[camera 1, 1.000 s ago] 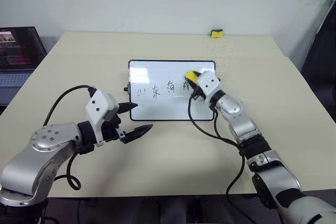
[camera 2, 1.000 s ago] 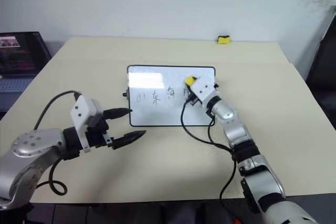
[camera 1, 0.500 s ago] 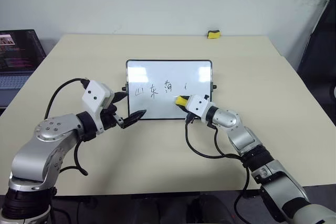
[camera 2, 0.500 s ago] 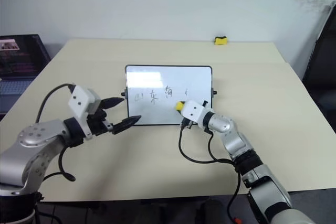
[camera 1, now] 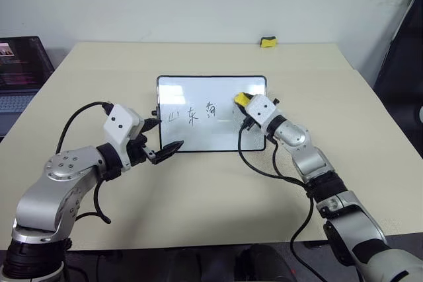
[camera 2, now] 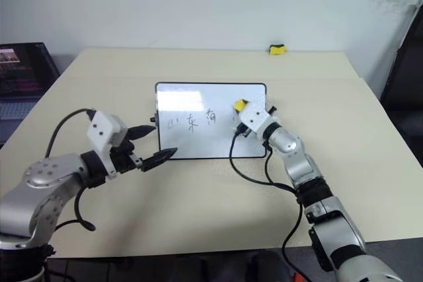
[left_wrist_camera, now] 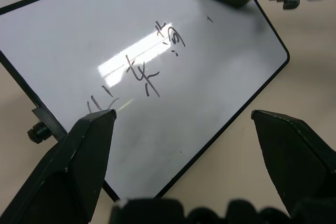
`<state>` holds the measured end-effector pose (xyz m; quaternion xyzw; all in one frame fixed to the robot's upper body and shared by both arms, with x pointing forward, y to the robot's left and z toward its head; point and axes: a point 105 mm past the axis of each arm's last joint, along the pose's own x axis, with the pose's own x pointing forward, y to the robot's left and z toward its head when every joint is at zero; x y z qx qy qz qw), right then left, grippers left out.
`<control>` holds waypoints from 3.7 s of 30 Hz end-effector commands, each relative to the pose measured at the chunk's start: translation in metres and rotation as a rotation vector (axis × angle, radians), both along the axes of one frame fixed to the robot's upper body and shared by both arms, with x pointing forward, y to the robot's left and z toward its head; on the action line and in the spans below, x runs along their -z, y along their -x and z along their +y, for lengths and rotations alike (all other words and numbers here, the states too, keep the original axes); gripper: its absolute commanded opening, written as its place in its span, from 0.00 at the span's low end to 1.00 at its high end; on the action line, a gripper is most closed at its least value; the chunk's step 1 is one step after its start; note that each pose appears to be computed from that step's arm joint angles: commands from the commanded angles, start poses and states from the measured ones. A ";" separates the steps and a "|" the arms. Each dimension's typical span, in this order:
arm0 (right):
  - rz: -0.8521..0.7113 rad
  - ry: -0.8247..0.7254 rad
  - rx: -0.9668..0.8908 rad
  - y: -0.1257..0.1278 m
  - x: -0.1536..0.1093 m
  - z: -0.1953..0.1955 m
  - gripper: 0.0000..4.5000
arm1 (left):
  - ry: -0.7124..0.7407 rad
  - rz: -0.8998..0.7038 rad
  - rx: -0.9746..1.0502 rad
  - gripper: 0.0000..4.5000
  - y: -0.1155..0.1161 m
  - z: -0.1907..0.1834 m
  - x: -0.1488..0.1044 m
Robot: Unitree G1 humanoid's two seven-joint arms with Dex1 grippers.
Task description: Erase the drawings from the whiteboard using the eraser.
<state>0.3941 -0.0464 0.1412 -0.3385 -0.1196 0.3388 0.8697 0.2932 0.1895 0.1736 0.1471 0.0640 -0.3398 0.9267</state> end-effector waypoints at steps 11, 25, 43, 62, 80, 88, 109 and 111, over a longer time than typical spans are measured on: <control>0.072 0.108 -0.060 0.014 0.023 0.007 0.22 | 0.000 -0.056 -0.031 1.00 -0.001 0.005 -0.012; 0.041 -0.154 -0.106 0.023 -0.033 0.011 0.22 | 0.016 -0.079 -0.166 1.00 -0.005 0.026 -0.015; -0.100 -0.092 -0.161 0.017 -0.065 0.042 0.22 | 0.081 0.001 -0.118 1.00 -0.006 0.019 -0.017; 0.101 0.336 -0.208 0.009 0.044 0.048 0.22 | 0.091 0.017 -0.090 1.00 -0.003 0.012 -0.016; -0.173 -0.045 -0.218 0.012 -0.061 0.059 0.22 | 0.080 0.039 -0.106 1.00 -0.004 0.018 -0.011; -0.099 0.071 -0.126 -0.003 -0.030 0.055 0.22 | 0.082 0.052 -0.089 1.00 0.000 0.014 -0.008; -0.005 -0.037 -0.114 -0.001 -0.042 0.051 0.22 | 0.082 0.064 -0.085 1.00 0.005 0.014 -0.005; -0.007 -0.021 -0.065 -0.009 -0.039 0.045 0.22 | 0.084 0.066 -0.081 1.00 0.005 0.013 -0.004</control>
